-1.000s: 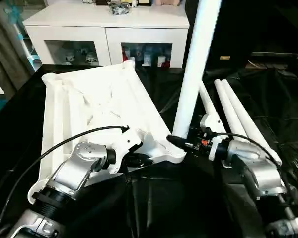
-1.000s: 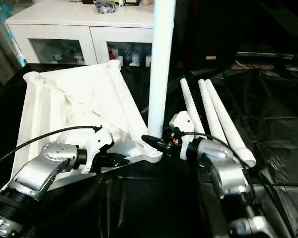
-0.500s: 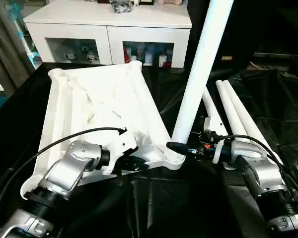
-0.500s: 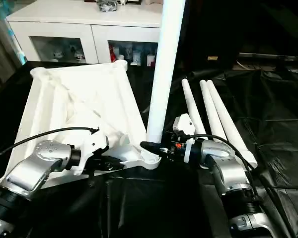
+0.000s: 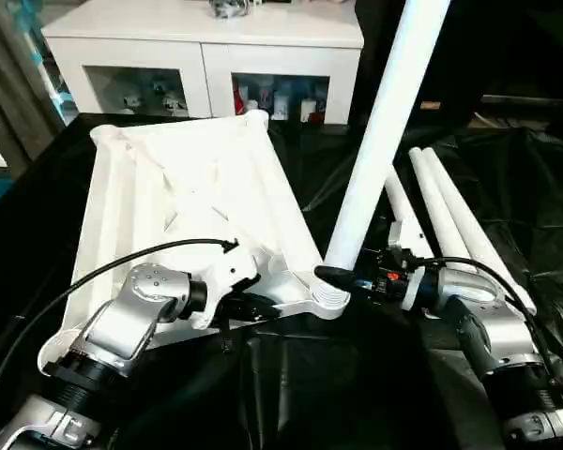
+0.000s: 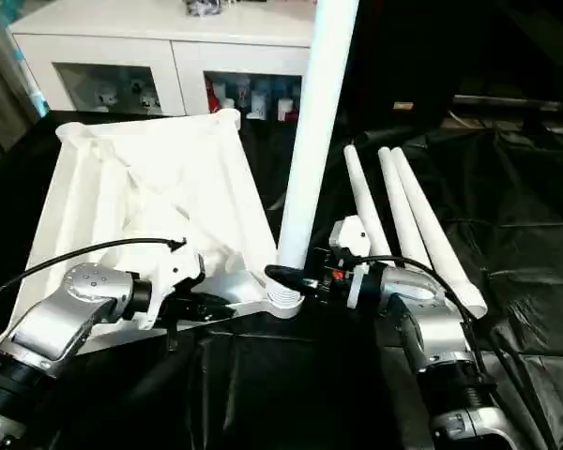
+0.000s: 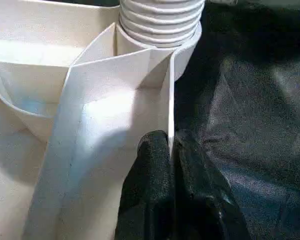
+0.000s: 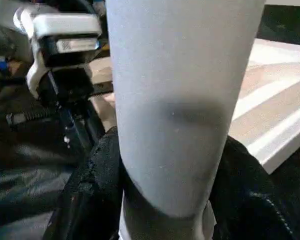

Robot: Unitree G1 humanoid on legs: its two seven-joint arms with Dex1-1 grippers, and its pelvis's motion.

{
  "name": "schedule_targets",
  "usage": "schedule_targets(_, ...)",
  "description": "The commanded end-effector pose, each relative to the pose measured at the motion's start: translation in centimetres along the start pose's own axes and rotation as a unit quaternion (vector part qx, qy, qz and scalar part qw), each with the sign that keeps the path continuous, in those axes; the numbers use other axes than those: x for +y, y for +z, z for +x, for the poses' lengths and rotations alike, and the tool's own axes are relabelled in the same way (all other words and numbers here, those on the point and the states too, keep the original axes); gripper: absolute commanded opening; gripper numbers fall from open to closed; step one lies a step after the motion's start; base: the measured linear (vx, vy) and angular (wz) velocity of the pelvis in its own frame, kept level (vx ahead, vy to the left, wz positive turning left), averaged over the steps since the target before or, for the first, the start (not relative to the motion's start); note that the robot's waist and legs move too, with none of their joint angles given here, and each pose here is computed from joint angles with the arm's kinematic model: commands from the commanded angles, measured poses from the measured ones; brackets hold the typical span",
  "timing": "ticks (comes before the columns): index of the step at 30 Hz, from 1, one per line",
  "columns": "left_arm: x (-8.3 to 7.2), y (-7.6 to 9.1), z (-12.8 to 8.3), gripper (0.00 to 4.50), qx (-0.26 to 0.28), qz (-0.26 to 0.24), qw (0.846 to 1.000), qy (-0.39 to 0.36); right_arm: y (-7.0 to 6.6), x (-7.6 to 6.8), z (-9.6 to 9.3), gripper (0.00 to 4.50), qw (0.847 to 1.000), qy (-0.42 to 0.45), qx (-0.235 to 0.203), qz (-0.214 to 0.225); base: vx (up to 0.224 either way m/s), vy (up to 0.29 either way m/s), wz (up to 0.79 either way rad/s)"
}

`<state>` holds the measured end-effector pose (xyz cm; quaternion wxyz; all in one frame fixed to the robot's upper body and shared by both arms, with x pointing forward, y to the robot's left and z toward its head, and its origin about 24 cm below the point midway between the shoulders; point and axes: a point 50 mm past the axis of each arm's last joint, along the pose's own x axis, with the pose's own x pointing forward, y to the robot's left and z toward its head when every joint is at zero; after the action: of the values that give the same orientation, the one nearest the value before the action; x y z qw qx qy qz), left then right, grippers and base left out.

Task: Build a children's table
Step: Insert table leg to table base

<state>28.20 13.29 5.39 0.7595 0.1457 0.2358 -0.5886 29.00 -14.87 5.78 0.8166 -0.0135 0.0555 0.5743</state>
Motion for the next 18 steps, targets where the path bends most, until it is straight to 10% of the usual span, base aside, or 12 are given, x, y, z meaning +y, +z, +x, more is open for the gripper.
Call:
schedule_targets(1, 0.3, 2.8, -0.2, 0.0, -0.041, 0.037, 0.998, 0.0, -4.2, 1.6, -0.4, 1.89, 0.994, 0.025, 0.096, 0.056, 0.0, 0.0, 0.0)
schedule_targets(18, 1.4, 2.9, -0.1, 0.0, -0.039, 0.016, 0.998, 0.051, -4.7, 0.4, 0.4, 1.89, 0.992, -0.075, 0.078, 0.063, 0.0, 0.0, 0.0)
